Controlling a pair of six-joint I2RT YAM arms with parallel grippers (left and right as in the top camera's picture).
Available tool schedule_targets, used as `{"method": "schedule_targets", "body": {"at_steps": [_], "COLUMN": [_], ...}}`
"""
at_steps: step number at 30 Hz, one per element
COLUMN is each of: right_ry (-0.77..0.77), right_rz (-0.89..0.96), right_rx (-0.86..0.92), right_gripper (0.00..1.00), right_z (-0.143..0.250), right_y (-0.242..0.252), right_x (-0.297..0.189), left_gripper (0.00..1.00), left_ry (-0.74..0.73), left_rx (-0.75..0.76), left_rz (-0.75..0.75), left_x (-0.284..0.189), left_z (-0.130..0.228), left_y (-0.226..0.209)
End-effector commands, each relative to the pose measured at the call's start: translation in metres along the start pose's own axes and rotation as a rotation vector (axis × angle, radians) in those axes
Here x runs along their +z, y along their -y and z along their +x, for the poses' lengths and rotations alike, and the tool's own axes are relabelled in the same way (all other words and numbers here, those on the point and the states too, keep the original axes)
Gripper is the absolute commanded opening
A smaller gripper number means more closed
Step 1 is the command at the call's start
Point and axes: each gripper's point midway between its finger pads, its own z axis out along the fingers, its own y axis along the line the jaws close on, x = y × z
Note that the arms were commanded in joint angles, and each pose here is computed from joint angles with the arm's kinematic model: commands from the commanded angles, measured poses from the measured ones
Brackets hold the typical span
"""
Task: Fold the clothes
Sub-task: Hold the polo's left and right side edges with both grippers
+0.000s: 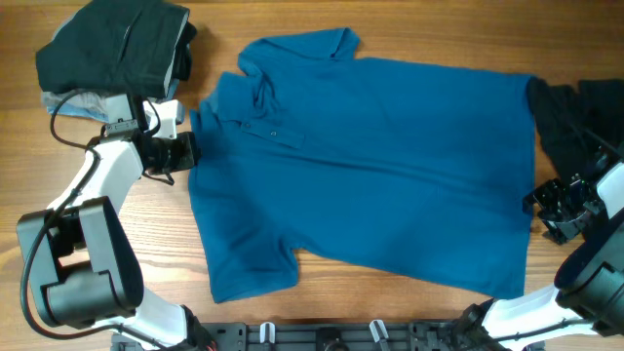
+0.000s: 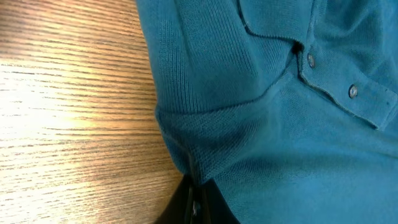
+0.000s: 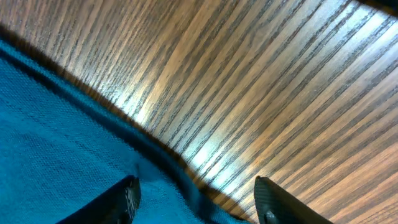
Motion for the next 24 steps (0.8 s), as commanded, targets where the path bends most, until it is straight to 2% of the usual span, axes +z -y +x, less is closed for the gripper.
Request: {"method": "schedule_targets", "body": {"at_steps": [1, 4, 9, 12, 14, 24], "right_ry": [-0.030, -0.042, -0.059, -0.050, -0.054, -0.072], "right_rz": [-0.020, -0.030, -0.026, -0.039, -0.056, -0.053], "right_rx": [0.003, 0.003, 0.002, 0.000, 0.001, -0.014], "right_gripper": [0.61, 0.51, 0.49, 0.33, 0.04, 0.04], "right_z": [0.006, 0.011, 0.021, 0.019, 0.019, 0.015], "right_y": [-0.002, -0.003, 0.000, -0.002, -0.005, -0.007], "right_x": [0.010, 0.015, 0.025, 0.025, 0.024, 0.008], "left_gripper": [0.04, 0.04, 0.04, 0.04, 0.04, 0.04], "left_ry": [0.037, 0.037, 0.037, 0.037, 0.037, 0.037], "left_rx": [-0.001, 0.000, 0.000, 0.000, 0.000, 0.000], "left_rz": [0.010, 0.010, 0.010, 0.009, 0.010, 0.009], "left_x": [-0.009, -0.009, -0.009, -0.009, -0.009, -0.009], "left_z": [-0.012, -0.012, -0.012, -0.012, -0.012, -0.012], "left_y": [0.003, 0.003, 0.003, 0.003, 0.003, 0.003]}}
